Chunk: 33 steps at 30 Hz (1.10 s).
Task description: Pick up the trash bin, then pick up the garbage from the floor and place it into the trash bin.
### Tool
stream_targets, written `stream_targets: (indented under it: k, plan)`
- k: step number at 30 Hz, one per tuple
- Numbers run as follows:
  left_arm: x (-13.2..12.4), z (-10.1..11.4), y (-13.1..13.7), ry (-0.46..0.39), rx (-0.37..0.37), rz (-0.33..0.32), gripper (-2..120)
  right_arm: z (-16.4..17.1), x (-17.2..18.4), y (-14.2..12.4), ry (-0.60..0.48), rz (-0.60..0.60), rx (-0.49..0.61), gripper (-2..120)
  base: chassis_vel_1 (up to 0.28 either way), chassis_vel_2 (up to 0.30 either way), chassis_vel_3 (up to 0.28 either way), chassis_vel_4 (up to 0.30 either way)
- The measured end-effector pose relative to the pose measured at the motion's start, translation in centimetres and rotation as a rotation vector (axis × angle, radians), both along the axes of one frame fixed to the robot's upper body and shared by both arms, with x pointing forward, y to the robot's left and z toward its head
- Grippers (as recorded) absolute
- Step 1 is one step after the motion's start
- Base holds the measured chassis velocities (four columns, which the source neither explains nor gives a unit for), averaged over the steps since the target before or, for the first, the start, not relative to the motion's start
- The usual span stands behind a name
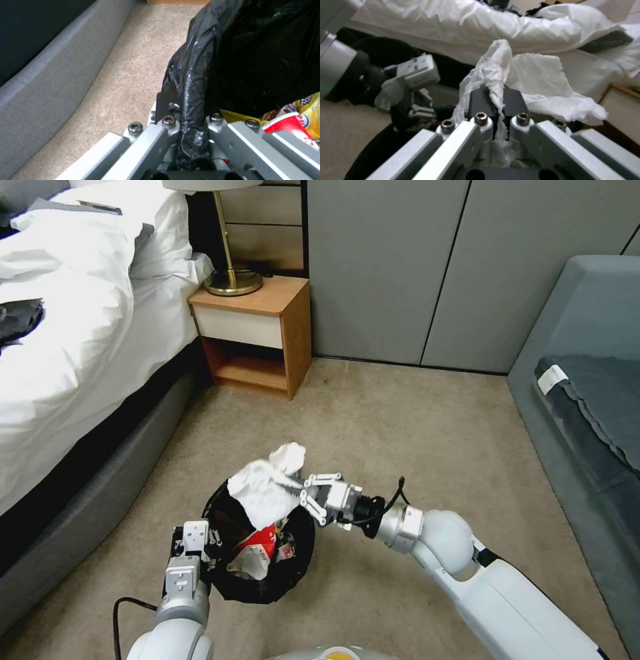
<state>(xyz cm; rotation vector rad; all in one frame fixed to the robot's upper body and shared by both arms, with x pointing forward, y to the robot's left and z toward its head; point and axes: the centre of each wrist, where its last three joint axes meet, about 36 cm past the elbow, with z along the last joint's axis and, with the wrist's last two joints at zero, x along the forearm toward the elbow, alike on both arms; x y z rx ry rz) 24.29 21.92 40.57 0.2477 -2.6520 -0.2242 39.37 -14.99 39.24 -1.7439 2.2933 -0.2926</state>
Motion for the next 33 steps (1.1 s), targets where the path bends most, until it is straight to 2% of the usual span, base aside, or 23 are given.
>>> stream_targets:
  k: [6,19,21,22,26,30,33]
  plan:
    - [0.0,0.0,0.0,-0.002,0.001,0.001,0,-2.7,-0.4,1.6,0.072,0.005,-0.015,0,0.000,0.000,0.000,0.000]
    - [0.0,0.1,-0.3,-0.004,-0.005,-0.005,0,-5.0,-0.6,4.1,0.143,-0.033,-0.021,0,0.000,0.000,0.000,0.000]
    - [-0.1,0.1,-0.4,-0.006,-0.005,-0.004,0,-5.4,-0.6,4.6,0.158,-0.035,-0.029,8,0.000,0.000,0.000,0.000]
    - [-0.1,0.1,-0.4,-0.006,-0.005,-0.004,0,-5.4,-0.6,4.6,0.158,-0.035,-0.029,8,0.000,0.000,0.000,0.000]
    - [0.0,0.1,-0.5,-0.008,-0.006,-0.004,0,-6.1,-0.6,5.4,0.170,-0.037,-0.043,30,0.000,0.000,0.000,0.000]
    - [0.0,0.1,-0.5,-0.008,-0.006,-0.004,0,-6.3,-0.5,5.6,0.175,-0.041,-0.043,38,0.000,0.000,0.000,0.000]
    - [0.0,0.0,-0.5,-0.007,-0.006,-0.004,0,-6.5,-0.5,5.2,0.177,-0.053,-0.047,53,0.000,0.000,0.000,0.000]
